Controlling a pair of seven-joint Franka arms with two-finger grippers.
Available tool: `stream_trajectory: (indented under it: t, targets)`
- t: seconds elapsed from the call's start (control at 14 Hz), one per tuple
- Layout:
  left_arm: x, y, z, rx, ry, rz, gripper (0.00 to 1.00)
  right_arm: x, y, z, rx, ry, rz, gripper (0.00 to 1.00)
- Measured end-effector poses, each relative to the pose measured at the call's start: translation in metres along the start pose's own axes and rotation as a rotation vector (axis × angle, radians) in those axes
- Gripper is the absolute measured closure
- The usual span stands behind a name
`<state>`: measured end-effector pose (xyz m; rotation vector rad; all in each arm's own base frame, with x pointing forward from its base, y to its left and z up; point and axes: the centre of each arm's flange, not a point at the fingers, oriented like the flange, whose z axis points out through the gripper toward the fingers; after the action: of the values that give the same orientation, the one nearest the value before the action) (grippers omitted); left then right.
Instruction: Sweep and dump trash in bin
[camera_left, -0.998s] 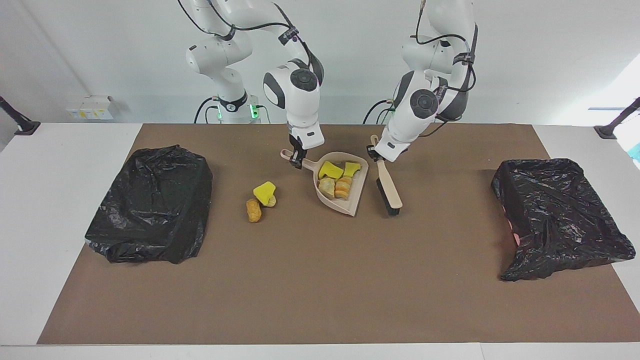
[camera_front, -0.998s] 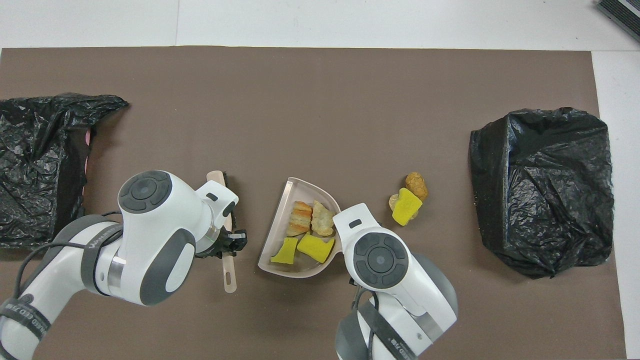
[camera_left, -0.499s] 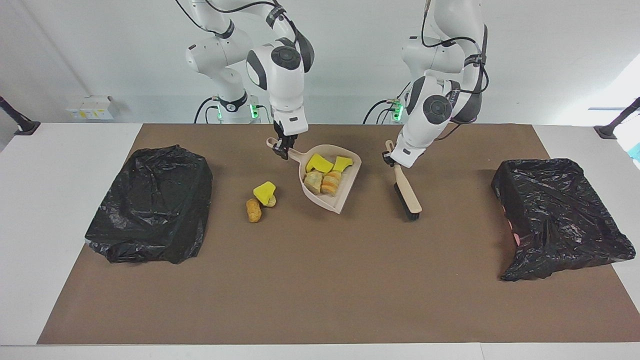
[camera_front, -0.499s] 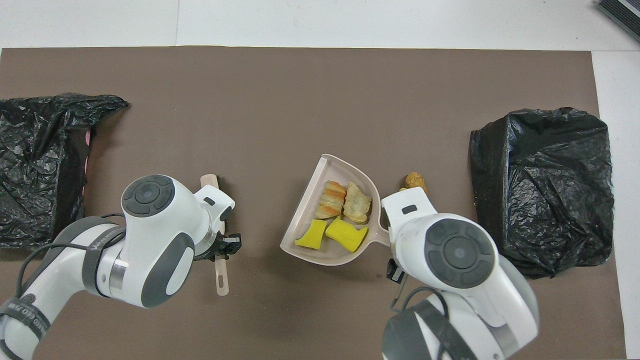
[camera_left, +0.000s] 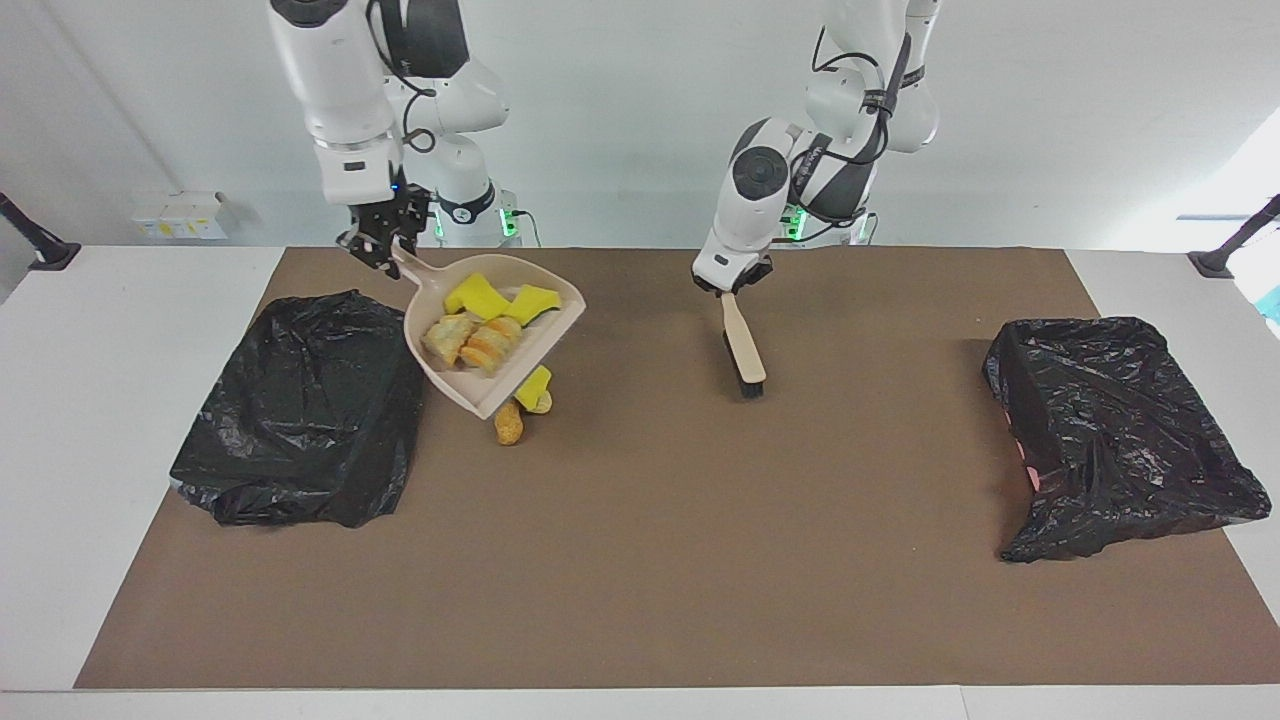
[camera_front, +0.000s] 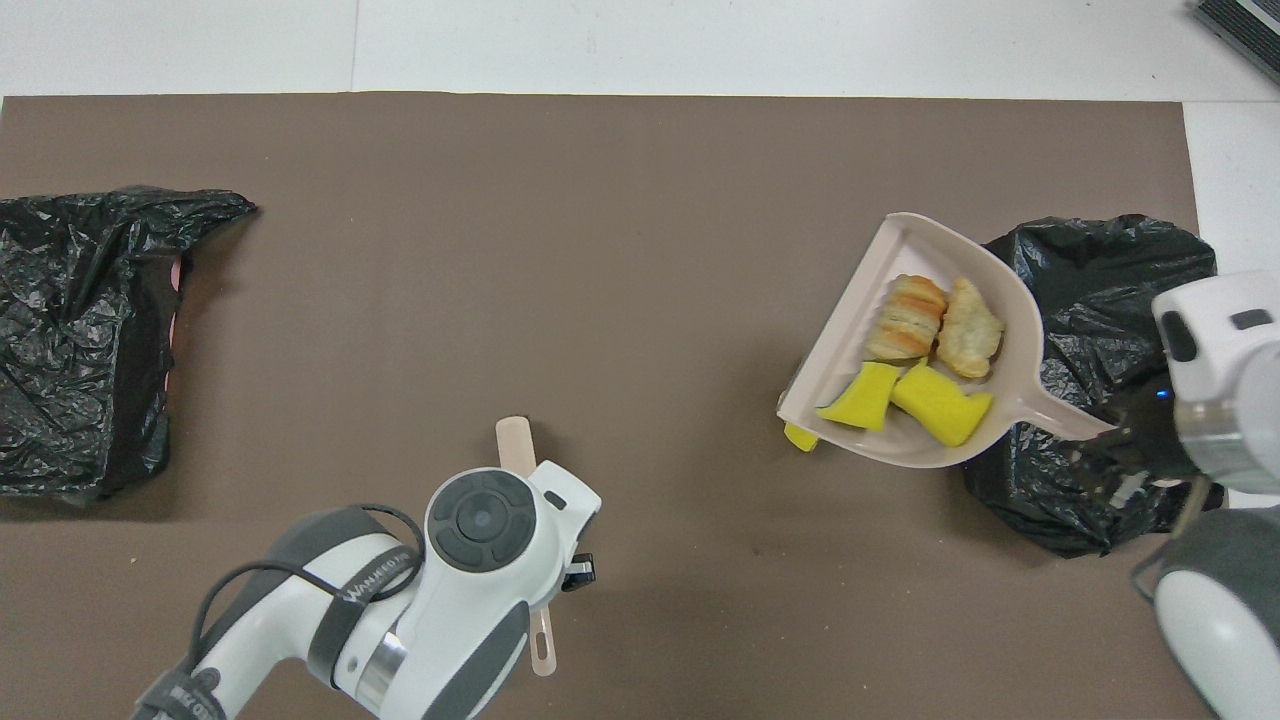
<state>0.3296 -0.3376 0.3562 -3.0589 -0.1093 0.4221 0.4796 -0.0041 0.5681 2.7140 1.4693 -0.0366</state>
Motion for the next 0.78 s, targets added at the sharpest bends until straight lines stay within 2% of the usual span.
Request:
stream_trajectory:
  t: [0.14,0.29,0.43,0.57,0.64,0.78]
  targets:
    - [-0.028,0.008,0.009,-0.003,-0.014,0.020,0.74,-0.068,0.038,0.005,0.006,-0.003,0.000,0.69]
    - [-0.035,0.005,0.020,-0.039,-0.032,0.008,0.74,-0.126,0.064,0.007,-0.034,-0.058,0.004,0.69]
    - [-0.033,0.001,0.025,-0.072,-0.045,0.007,0.74,-0.154,0.078,0.006,-0.092,-0.125,0.007,0.69]
    - [-0.030,-0.002,0.025,-0.080,-0.047,0.024,0.74,-0.164,0.085,0.011,-0.111,-0.176,0.006,0.69]
    - [-0.026,-0.005,0.024,-0.085,-0.047,0.032,0.67,-0.170,0.090,0.018,-0.109,-0.206,0.004,0.69]
    - [-0.011,-0.017,0.019,-0.102,-0.045,0.011,0.44,-0.180,0.100,0.032,-0.124,-0.279,-0.040,0.69]
